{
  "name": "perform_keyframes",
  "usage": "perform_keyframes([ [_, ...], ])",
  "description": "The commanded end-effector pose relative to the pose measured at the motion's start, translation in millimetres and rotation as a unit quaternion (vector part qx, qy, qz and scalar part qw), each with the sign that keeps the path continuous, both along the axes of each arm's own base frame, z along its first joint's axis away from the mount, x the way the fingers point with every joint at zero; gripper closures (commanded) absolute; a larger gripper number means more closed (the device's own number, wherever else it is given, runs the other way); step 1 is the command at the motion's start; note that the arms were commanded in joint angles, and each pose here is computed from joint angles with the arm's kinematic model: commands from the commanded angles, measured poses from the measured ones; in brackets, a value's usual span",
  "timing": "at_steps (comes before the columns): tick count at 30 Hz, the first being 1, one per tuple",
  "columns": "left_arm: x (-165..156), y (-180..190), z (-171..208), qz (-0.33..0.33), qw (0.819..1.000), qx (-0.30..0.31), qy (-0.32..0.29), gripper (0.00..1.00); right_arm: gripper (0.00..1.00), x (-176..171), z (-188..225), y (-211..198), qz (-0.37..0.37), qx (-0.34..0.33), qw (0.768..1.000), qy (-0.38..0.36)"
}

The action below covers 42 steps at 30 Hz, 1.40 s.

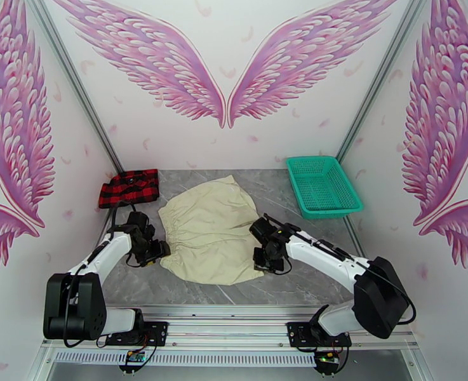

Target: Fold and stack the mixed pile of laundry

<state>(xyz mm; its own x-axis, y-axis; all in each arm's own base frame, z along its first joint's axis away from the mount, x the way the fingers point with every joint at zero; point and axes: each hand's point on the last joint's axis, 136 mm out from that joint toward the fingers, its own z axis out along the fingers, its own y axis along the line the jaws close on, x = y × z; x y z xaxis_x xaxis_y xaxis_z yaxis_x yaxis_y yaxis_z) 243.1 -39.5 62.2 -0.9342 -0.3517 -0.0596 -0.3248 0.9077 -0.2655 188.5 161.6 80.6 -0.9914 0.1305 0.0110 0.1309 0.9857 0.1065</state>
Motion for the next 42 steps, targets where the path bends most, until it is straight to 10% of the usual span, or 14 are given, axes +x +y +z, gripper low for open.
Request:
perform_keyframes([
  [1, -0.5, 12.3, 13.0, 0.015, 0.999, 0.037, -0.017, 0.32, 0.44, -22.2, 6.0, -46.2, 0.017, -0.101, 0.995, 0.015],
  [12, -2.5, -17.7, -12.9, 0.051, 0.997, -0.059, -0.008, 0.30, 0.39, -32.5, -14.2, 10.1, -0.044, 0.090, 0.994, 0.031],
  [35, -10.8, -24.9, -25.4, 0.067, 0.995, -0.068, -0.001, 0.54, 0.69, -32.0, -68.5, 16.2, -0.083, 0.114, 0.989, 0.032],
  [42, -12.4, -26.2, -22.7, 0.064, 0.996, -0.062, -0.005, 0.82, 0.84, -27.6, -62.8, 7.8, -0.088, 0.097, 0.991, 0.010],
])
